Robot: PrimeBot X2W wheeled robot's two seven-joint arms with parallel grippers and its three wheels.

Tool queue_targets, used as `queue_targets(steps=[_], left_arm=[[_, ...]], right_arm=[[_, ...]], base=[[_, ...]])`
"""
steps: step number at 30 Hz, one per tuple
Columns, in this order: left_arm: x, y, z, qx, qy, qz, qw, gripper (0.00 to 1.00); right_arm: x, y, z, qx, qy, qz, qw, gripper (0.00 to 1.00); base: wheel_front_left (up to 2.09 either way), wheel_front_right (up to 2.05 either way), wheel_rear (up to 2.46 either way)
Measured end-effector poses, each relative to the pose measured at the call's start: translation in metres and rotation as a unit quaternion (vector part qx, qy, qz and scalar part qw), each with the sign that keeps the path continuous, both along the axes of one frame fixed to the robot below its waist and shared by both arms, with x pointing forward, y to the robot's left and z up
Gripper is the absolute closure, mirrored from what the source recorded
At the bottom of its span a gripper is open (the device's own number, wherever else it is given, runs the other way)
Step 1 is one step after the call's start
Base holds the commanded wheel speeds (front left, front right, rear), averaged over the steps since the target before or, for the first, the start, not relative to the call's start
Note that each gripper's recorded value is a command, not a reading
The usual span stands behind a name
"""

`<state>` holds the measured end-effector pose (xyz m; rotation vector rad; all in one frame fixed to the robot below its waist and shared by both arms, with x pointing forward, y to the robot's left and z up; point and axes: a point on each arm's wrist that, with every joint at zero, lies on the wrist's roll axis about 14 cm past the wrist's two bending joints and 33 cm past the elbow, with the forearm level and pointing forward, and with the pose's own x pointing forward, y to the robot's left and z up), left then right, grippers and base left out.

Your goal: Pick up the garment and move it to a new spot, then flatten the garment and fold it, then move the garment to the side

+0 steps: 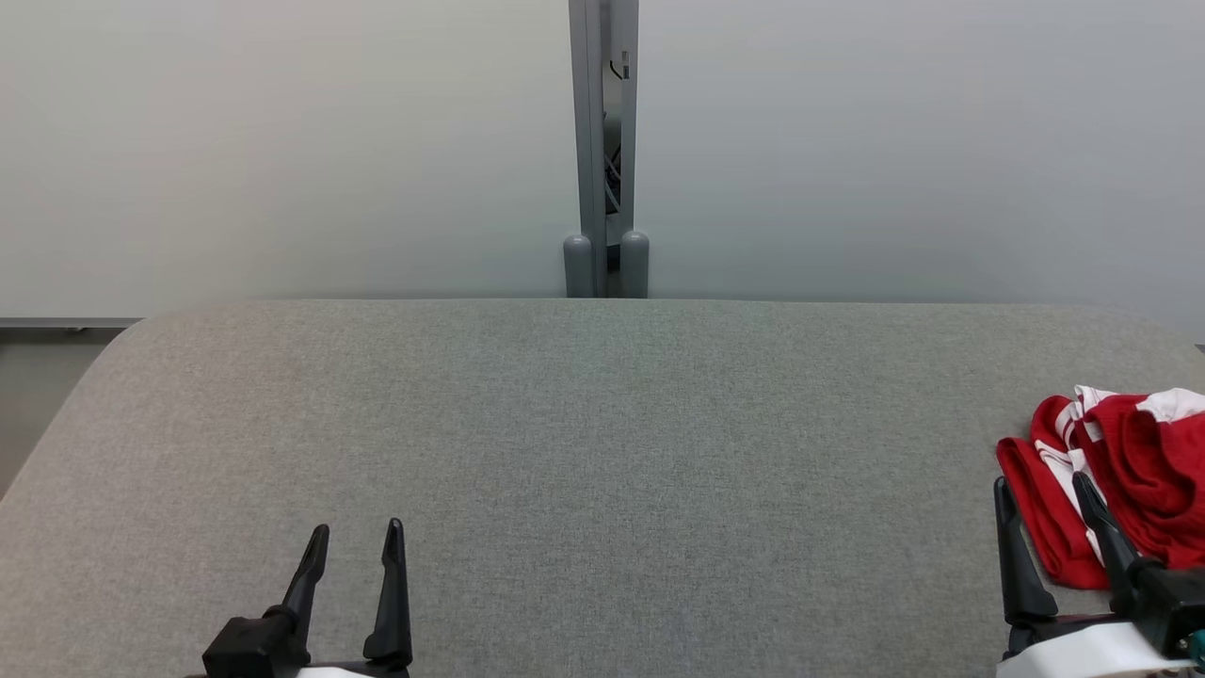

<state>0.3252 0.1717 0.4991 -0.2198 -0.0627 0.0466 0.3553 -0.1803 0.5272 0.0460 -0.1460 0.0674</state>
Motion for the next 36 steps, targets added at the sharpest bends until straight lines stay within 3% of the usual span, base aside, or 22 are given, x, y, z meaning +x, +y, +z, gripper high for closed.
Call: queue_targets(steps=[36], left_arm=[[-0.002,0.006,0.002,-0.02,-0.004,0.008,1.0,0.0]], right_arm=[[-0.001,0.008,-0.004,-0.008,0.007,0.012,1.0,0.0]], base=[[0.0,0.0,0.0]])
